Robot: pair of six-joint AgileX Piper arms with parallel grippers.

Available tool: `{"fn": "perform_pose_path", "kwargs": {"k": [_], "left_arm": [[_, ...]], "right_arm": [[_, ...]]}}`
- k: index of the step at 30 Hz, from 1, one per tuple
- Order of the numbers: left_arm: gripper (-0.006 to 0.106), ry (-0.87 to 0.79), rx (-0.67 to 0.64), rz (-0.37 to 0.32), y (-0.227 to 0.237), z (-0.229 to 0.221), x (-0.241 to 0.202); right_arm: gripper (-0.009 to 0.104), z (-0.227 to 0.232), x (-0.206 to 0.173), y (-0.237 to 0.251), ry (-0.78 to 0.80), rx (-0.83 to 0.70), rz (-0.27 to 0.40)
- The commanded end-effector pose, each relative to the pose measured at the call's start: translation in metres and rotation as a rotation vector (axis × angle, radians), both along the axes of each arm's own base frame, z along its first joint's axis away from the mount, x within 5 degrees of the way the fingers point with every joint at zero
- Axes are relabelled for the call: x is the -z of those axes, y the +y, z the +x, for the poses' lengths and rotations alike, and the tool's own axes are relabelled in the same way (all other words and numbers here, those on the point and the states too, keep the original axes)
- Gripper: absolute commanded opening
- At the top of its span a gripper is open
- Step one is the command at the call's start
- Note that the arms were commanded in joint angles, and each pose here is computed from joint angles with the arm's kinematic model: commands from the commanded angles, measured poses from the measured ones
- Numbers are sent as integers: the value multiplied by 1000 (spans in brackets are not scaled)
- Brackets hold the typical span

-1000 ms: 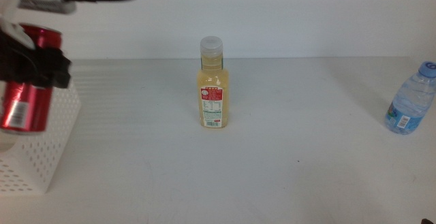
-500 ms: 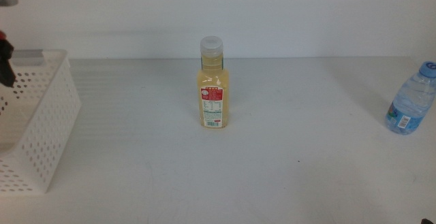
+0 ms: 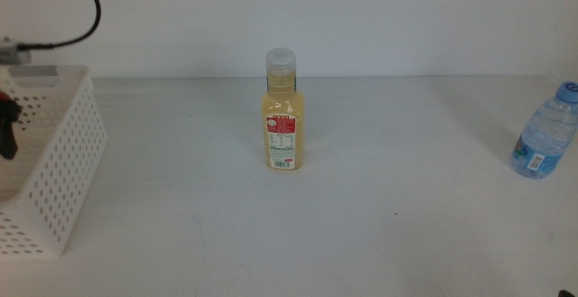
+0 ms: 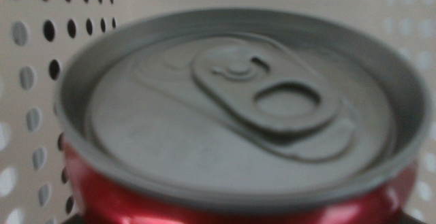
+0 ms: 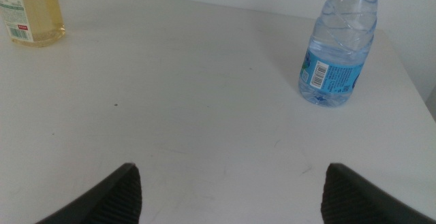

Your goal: Use arms to grab the bottles and put them into the dustbin to the left of the table.

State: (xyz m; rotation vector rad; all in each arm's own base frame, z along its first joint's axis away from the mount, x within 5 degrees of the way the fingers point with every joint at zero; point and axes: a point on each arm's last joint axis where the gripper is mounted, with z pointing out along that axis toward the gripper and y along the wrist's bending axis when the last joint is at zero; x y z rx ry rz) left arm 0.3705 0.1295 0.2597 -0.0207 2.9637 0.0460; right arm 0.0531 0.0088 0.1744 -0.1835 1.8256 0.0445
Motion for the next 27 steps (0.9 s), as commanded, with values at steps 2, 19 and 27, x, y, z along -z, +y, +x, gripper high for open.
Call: {"fn": "perform_pose_path", "kwargs": {"k": [2, 19, 27], "left_arm": [[-5, -63, -21, 36, 2, 1, -20], [-5, 36, -75, -19, 6, 18, 28], [9, 28, -65, -38, 4, 19, 29]], "right_arm": [[77, 0, -11, -1, -112, 14, 0], [77, 0, -11, -1, -112, 14, 0], [77, 0, -11, -1, -112, 14, 0]]}}
